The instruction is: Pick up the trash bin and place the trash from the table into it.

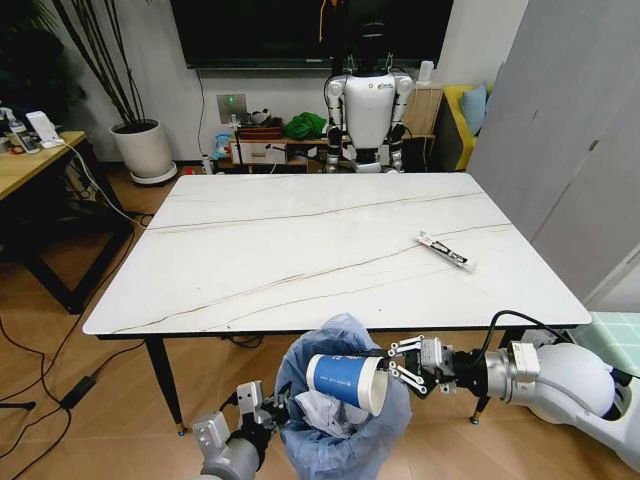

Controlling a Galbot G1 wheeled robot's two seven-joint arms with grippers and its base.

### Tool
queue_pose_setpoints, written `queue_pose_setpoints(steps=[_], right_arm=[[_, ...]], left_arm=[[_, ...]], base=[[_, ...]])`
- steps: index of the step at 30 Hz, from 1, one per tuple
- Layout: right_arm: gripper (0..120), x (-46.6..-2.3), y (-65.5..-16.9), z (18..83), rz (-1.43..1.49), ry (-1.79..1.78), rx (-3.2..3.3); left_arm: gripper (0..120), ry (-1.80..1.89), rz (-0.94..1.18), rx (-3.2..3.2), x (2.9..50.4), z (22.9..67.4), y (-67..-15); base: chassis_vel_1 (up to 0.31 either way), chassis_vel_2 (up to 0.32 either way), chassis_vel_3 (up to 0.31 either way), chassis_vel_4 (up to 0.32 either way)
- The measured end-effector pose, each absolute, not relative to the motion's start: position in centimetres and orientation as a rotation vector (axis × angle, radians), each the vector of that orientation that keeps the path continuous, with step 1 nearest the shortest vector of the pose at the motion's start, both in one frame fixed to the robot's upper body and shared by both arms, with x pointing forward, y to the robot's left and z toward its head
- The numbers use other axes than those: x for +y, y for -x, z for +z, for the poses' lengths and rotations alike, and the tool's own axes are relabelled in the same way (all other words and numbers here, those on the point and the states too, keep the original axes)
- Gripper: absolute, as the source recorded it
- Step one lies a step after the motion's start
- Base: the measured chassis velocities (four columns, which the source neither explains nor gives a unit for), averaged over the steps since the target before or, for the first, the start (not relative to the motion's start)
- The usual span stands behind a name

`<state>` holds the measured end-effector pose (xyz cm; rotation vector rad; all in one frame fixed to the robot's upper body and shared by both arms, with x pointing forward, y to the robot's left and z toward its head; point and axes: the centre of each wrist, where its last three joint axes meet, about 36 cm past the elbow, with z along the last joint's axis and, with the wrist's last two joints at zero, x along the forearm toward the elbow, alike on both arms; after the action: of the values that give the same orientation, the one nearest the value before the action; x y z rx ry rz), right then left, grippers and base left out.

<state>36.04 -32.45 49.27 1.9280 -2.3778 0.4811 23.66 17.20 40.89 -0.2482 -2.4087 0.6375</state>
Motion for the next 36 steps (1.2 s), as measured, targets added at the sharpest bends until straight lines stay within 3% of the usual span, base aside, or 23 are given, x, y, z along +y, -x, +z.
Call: queue_pose_setpoints(steps=[16,25,36], right_arm=[[63,-33.8,-36.8,49.0,0.551,-1.902,-2.346],[97,-36.0,-40.4,48.8,0.375,-1.671,-2.615],[100,-43.8,-45.8,48.4,0.285,-0.995,-2.895]], left_arm=[[0,0.228,0.615,-2.427,17.8,41.6,-23.2],[0,0.169,0.588,-2.437,19.3,42.0,-22.3],[0,0.121,0.550,-2.466,21.6,43.0,-21.8]], base=[[0.000,0.000,0.000,0.000],[0.000,0.000,0.000,0.000],[0.000,0.000,0.000,0.000]])
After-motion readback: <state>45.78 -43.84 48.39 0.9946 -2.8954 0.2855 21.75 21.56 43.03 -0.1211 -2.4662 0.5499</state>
